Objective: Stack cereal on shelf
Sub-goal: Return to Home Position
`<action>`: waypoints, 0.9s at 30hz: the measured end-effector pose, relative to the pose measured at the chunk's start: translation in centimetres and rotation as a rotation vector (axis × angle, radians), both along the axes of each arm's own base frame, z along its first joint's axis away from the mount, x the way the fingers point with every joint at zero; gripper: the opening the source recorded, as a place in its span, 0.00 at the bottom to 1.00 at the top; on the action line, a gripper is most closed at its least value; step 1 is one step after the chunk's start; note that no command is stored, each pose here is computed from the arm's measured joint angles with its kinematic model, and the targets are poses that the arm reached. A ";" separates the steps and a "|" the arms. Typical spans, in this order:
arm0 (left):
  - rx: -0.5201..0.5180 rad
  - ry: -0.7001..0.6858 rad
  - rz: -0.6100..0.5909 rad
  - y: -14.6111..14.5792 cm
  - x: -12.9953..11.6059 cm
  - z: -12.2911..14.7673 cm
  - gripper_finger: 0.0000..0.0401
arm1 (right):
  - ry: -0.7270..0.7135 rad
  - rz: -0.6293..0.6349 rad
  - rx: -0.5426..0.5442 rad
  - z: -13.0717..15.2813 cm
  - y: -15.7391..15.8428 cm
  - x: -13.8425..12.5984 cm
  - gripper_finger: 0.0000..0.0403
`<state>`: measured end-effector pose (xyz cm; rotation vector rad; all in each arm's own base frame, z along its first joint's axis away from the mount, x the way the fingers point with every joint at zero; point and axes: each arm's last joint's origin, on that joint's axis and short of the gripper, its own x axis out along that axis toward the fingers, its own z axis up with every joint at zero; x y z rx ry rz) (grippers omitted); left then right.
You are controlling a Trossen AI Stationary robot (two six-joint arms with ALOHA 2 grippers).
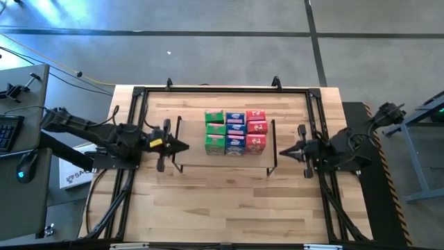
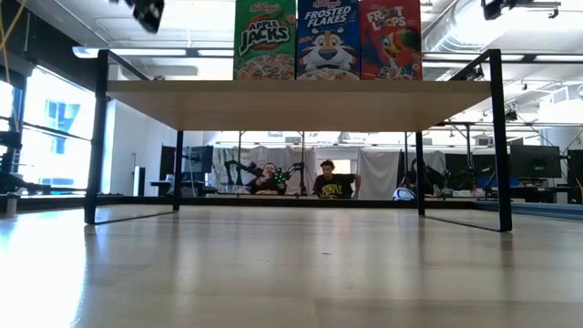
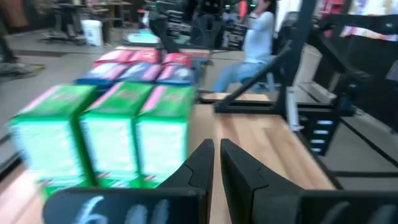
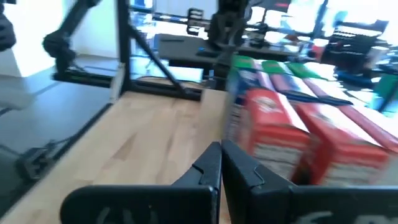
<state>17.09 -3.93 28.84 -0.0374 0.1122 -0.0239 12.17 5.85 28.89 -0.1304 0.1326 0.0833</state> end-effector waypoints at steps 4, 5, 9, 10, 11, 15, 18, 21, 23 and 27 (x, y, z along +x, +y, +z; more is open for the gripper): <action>0.009 -0.014 0.049 1.4 -1.2 -1.1 0.05 | -0.029 -0.062 -0.007 -1.2 -1.4 -0.8 0.00; 0.008 -0.022 0.054 1.7 -1.4 -1.3 0.05 | -0.045 -0.077 0.001 -1.5 -1.7 -1.0 0.00; 0.008 -0.032 0.062 2.9 -2.0 -2.2 0.05 | -0.096 -0.105 0.026 -2.7 -2.7 -1.8 0.00; 0.007 -0.032 0.064 3.2 -2.1 -2.5 0.05 | -0.112 -0.111 0.034 -3.0 -2.9 -2.0 0.00; 0.005 -0.032 0.064 3.5 -2.2 -2.7 0.05 | -0.123 -0.116 0.039 -3.3 -3.1 -2.1 0.00; -0.002 -0.049 0.055 4.5 -2.4 -3.7 0.05 | -0.168 -0.152 0.040 -4.4 -3.6 -2.6 0.00; -0.003 -0.055 0.063 5.1 -2.4 -4.4 0.05 | -0.194 -0.181 0.030 -5.4 -4.0 -2.9 0.00; 0.012 -0.070 0.067 5.7 -2.6 -5.2 0.05 | -0.220 -0.213 0.041 -6.7 -4.4 -3.1 0.00; 0.014 -0.080 0.074 6.0 -2.7 -5.7 0.05 | -0.240 -0.216 0.050 -7.6 -4.6 -3.2 0.00; 0.006 -0.081 0.096 6.4 -3.2 -7.4 0.05 | -0.246 -0.251 0.051 -9.6 -5.0 -3.2 0.00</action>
